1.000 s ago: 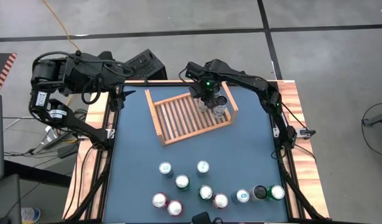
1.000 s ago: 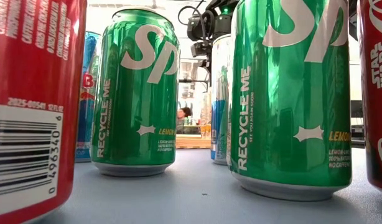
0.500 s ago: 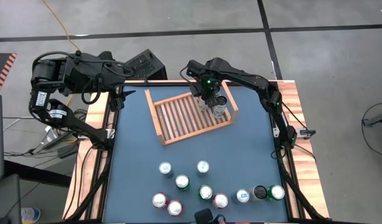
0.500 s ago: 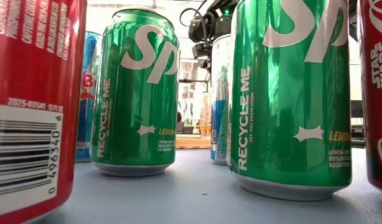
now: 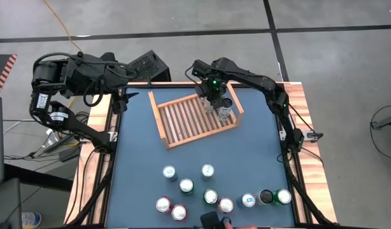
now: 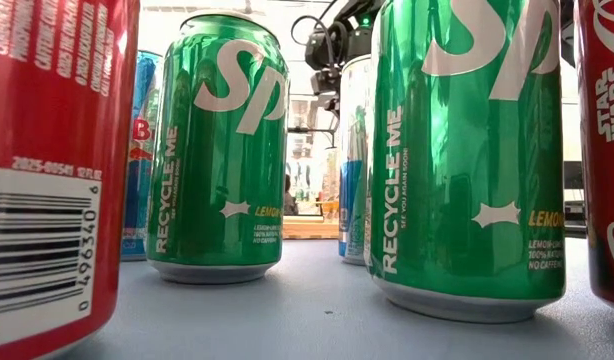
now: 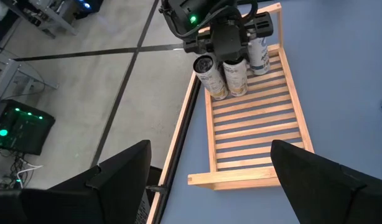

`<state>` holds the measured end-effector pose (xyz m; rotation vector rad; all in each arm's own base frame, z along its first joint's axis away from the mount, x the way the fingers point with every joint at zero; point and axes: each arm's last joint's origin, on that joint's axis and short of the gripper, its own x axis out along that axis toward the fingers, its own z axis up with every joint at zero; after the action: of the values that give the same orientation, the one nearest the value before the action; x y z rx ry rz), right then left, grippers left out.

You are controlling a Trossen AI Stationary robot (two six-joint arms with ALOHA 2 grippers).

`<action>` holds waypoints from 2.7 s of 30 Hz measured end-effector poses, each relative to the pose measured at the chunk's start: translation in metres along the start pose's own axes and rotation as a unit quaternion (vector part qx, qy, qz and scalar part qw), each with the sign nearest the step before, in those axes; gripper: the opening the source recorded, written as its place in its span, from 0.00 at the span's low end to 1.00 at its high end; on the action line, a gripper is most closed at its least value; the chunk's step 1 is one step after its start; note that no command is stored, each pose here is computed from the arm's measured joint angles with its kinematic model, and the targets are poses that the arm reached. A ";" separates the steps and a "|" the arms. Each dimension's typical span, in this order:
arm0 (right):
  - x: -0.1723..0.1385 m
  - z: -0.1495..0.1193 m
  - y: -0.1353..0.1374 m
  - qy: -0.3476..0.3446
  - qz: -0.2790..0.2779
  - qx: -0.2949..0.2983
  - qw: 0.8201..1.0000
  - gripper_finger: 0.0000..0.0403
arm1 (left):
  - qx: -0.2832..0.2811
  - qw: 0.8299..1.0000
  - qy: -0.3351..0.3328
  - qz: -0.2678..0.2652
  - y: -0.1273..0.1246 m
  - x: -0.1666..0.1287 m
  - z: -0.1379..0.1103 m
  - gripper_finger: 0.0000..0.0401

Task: Place canned beverage on shelf
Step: Put the white-yellow soda can on the shelf aligned with the other white-yellow soda can, then put the white-yellow soda can on the shelf aligned with the other white-yellow soda cans

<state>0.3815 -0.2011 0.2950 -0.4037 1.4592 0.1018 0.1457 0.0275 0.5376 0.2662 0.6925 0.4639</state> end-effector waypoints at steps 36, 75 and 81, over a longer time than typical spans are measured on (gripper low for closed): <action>-0.041 0.001 0.001 -0.011 -0.055 0.053 0.997 0.56 | 0.013 1.000 0.000 0.000 0.000 0.000 0.000 0.79; -0.156 0.065 0.229 -0.147 0.131 0.143 0.970 0.23 | 0.017 0.997 0.022 -0.072 -0.012 0.016 -0.001 0.79; -0.182 0.060 0.304 -0.139 0.146 0.244 0.948 0.23 | 0.025 0.992 0.035 -0.120 -0.019 0.025 -0.003 0.79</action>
<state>0.3228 0.1324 0.4138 0.2277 1.2021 0.0288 0.1670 0.0235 0.5144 0.2114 0.7951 0.2263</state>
